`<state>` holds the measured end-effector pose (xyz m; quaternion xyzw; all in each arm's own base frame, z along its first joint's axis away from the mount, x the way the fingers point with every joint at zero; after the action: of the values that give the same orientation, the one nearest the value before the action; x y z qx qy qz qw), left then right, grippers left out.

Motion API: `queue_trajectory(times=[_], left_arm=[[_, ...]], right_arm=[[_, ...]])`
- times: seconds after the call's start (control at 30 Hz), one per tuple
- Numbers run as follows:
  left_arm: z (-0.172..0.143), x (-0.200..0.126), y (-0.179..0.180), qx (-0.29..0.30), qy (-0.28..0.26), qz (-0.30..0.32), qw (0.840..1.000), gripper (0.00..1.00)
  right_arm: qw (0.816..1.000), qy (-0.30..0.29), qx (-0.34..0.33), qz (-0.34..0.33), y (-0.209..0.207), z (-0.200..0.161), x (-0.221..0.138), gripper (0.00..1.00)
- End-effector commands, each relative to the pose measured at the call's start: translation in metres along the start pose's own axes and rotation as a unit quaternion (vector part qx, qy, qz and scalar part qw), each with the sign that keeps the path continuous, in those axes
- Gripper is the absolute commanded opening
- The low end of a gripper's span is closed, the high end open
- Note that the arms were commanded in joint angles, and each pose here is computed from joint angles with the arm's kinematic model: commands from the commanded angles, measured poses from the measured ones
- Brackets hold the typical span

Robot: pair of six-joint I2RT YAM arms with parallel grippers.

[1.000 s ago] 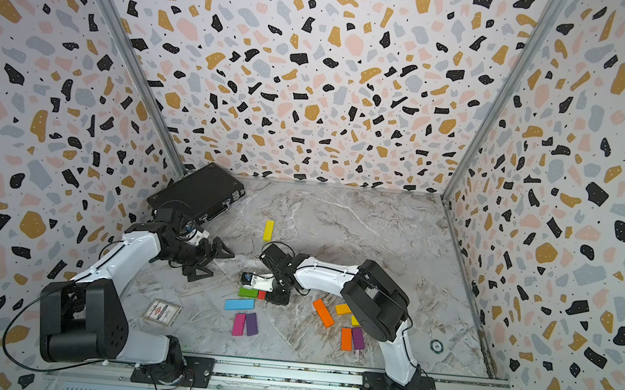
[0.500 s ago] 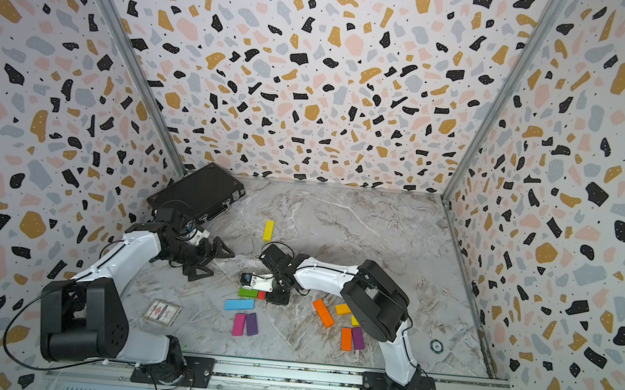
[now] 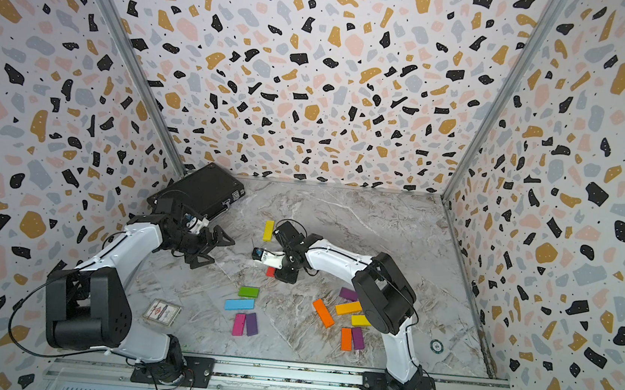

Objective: Assemble the letter t with building blocks
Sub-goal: Pick up the building block from the center of the board, then assemble the building block at the center of the board.

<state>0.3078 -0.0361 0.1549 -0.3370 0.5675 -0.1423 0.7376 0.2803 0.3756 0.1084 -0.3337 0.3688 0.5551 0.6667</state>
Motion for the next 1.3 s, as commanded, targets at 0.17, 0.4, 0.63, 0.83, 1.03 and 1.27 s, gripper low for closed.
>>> queue_trajectory(times=[0.17,0.4,0.63,0.83,1.03,1.27], left_arm=[[0.06,-0.005,-0.016,0.038,-0.073,-0.02,0.996,1.0],[0.092,0.002,-0.019,0.051,-0.082,-0.024,0.995,1.0],[0.111,0.011,-0.017,0.052,-0.085,-0.025,0.995,0.99],[0.114,0.021,-0.013,0.049,-0.079,-0.035,0.995,1.0],[0.114,0.025,-0.01,0.044,-0.077,-0.037,0.995,1.0],[0.114,0.027,-0.008,0.043,-0.073,-0.035,0.996,1.0]], right_arm=[[1.0,-0.016,-0.013,-0.01,-0.05,0.017,-0.02,0.21],[0.999,-0.023,-0.024,-0.018,-0.089,0.026,-0.011,0.21],[0.999,-0.027,-0.016,-0.036,-0.123,0.022,0.003,0.21],[0.998,-0.032,-0.015,-0.052,-0.147,0.02,0.013,0.21],[0.996,-0.041,-0.01,-0.078,-0.165,0.025,0.027,0.21],[0.995,-0.043,-0.004,-0.094,-0.174,0.023,0.034,0.21]])
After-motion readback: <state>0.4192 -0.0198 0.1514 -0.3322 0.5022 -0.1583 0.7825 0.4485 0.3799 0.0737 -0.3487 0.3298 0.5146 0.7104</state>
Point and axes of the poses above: each gripper's point midway between its finger pads, its own x axis out along the fingers, its own y axis along the line the jaws close on, z = x × y, the point moved 4 cm from there along -x, back along the fingers, and after that the axes turned 7 degrees about x, right-handed, at the moved point
